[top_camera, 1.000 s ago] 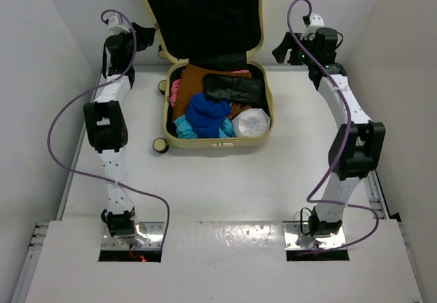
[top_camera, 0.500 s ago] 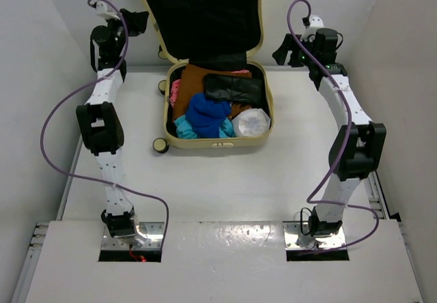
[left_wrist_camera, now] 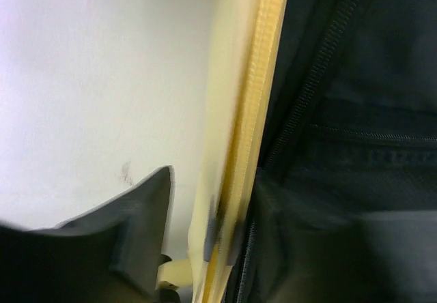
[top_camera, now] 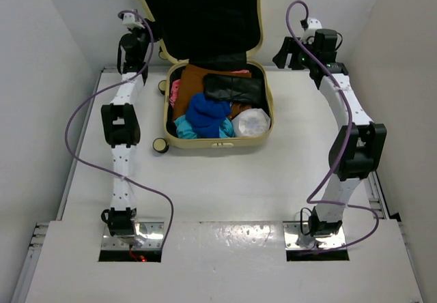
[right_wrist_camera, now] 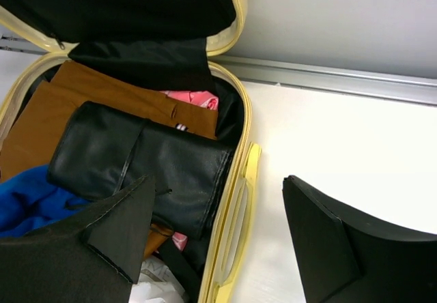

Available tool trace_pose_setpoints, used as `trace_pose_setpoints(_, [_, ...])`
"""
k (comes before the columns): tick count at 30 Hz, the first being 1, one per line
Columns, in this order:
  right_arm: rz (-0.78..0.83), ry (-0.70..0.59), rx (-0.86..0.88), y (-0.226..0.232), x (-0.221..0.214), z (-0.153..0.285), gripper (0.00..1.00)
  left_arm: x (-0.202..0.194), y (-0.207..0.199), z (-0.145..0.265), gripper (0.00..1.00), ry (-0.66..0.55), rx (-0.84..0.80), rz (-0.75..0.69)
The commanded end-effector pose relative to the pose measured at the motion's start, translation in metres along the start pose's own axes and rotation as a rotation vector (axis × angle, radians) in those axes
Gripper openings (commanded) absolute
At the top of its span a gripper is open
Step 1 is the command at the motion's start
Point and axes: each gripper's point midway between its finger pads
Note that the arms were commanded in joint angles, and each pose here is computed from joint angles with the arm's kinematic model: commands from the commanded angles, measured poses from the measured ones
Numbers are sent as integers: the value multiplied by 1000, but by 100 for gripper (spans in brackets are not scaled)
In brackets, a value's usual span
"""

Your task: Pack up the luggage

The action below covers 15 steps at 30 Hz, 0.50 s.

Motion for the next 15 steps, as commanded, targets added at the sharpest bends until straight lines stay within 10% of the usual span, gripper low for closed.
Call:
trace_pose_setpoints(1, [44,-84,8,5,42,12,75,36,-2,-6,49,-110,16,-68])
trace_pose_setpoints(4, [46,-85,18,8,43,8,75,42,-11,-4,28,-124,-21,-84])
trace_pose_setpoints(15, [47,-63,41,21,24,14,73,76,-87,51,13,-25,-331,-138])
Point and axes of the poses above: each gripper's point midway between its finger pads, its own z axis back along the fingers, its own y axis along the line the jaws close on, x = y × z, and after that the axes turned 6 degrees about z, right-handed
